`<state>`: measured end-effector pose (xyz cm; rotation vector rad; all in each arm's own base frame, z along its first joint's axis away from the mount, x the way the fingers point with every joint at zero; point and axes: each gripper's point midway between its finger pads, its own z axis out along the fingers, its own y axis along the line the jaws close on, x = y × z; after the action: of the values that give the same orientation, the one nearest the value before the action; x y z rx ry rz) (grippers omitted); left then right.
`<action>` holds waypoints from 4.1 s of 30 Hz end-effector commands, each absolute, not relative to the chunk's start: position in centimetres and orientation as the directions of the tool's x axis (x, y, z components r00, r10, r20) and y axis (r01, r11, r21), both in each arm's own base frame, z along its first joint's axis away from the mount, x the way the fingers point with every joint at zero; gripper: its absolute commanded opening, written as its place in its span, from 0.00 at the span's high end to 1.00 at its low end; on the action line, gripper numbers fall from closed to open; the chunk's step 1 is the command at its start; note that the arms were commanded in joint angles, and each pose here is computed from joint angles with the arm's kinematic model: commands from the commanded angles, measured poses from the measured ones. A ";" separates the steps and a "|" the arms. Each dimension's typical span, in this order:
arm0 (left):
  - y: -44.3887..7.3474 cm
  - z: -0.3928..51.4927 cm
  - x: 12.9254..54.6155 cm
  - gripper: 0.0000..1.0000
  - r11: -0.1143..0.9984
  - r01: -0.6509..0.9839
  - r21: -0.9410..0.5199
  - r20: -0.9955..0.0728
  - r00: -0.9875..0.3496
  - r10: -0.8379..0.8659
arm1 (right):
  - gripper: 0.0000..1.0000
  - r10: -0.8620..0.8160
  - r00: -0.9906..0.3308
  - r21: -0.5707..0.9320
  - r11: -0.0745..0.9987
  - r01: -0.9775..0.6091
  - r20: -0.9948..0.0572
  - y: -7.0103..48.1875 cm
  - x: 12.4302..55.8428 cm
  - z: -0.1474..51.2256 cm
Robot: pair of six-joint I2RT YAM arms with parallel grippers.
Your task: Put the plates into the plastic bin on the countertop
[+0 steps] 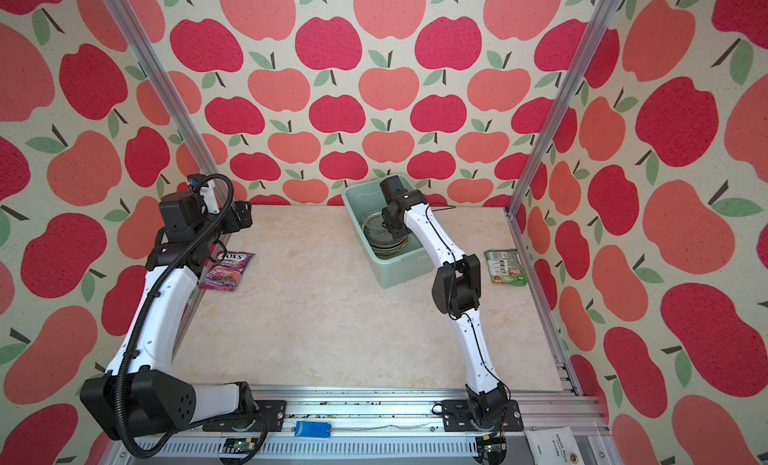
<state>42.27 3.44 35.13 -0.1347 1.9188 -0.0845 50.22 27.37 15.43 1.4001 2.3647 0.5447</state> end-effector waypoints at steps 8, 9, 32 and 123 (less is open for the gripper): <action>3.1 36.2 42.2 0.01 0.989 -0.032 -0.145 -0.939 -0.311 -0.148 | 0.97 0.896 -0.430 0.444 0.431 0.785 -0.111 26.8 50.2 13.7; 3.2 36.2 42.3 0.01 0.989 -0.034 -0.146 -0.938 -0.312 -0.149 | 0.95 0.895 -0.433 0.444 0.432 0.785 -0.107 26.9 50.2 13.6; 3.6 36.1 44.0 0.01 0.978 -0.063 -0.200 -0.927 -0.313 -0.209 | 0.48 0.875 -0.479 0.452 0.454 0.768 -0.065 26.8 49.9 13.8; 5.1 8.2 39.5 0.01 0.979 -0.200 0.035 -0.939 -0.342 -0.036 | 0.01 -0.118 -0.306 -0.088 0.990 -0.111 -0.945 2.2 39.7 9.1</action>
<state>39.48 4.83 7.98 -0.1738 1.9352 0.1318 39.92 2.13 9.18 -0.1446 1.8948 -0.0028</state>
